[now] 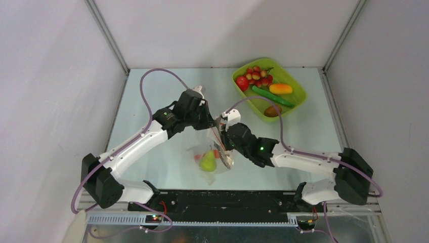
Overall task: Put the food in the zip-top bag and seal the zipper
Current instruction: Place the fake fish in the zipper food storage bag.
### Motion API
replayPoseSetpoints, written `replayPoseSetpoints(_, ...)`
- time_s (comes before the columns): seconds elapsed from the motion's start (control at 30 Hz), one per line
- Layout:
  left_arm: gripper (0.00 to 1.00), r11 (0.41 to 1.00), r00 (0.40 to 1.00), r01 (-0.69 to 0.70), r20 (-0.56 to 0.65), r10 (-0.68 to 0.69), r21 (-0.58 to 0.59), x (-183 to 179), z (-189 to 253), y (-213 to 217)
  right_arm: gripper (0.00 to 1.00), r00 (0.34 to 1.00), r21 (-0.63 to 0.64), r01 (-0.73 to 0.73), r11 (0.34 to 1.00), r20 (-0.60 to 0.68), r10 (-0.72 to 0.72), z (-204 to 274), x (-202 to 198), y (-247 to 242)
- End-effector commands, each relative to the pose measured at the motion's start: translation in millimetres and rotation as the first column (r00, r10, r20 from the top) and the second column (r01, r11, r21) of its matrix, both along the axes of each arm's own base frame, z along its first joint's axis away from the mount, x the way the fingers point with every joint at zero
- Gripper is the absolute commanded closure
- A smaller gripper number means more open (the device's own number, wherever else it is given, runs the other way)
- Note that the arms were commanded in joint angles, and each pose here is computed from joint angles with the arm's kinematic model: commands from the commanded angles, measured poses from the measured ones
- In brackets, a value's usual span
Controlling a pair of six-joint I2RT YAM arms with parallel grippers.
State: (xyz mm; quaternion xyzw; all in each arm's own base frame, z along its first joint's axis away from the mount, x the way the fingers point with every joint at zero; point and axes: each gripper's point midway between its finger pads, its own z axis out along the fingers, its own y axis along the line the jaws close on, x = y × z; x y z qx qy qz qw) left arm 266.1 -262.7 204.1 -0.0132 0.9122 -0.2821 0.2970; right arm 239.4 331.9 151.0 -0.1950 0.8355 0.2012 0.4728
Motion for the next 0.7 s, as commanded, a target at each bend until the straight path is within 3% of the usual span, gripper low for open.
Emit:
replayPoseSetpoints(0.0,1.00,0.999,0.990,-0.042,0.138,0.043,-0.014,15.4,36.5,7.9,1.00,0.998,0.029,-0.010,1.000,-0.057,0.012,15.9,-20.9,-17.1)
replayPoseSetpoints(0.2,1.00,1.000,0.983,-0.017,0.181,0.017,-0.006,18.4,50.4,7.3,1.00,0.929,0.066,-0.337,0.939,-0.138,0.343,13.6,-68.1,8.3)
replayPoseSetpoints(0.27,1.00,1.000,0.982,-0.003,0.190,0.003,-0.003,18.3,55.3,6.3,1.00,0.913,0.070,-0.365,0.928,-0.168,0.372,9.6,-74.7,10.1)
replayPoseSetpoints(0.47,1.00,0.996,0.968,0.075,0.242,-0.064,-0.037,11.2,75.1,-1.5,1.00,0.926,0.010,-0.292,0.956,-0.249,0.285,-8.7,-63.0,-2.6)
replayPoseSetpoints(0.67,1.00,0.979,0.945,0.183,0.291,-0.152,-0.085,-8.8,88.7,-18.9,0.97,0.962,0.092,0.076,0.993,-0.270,-0.049,12.4,-7.1,-25.6)
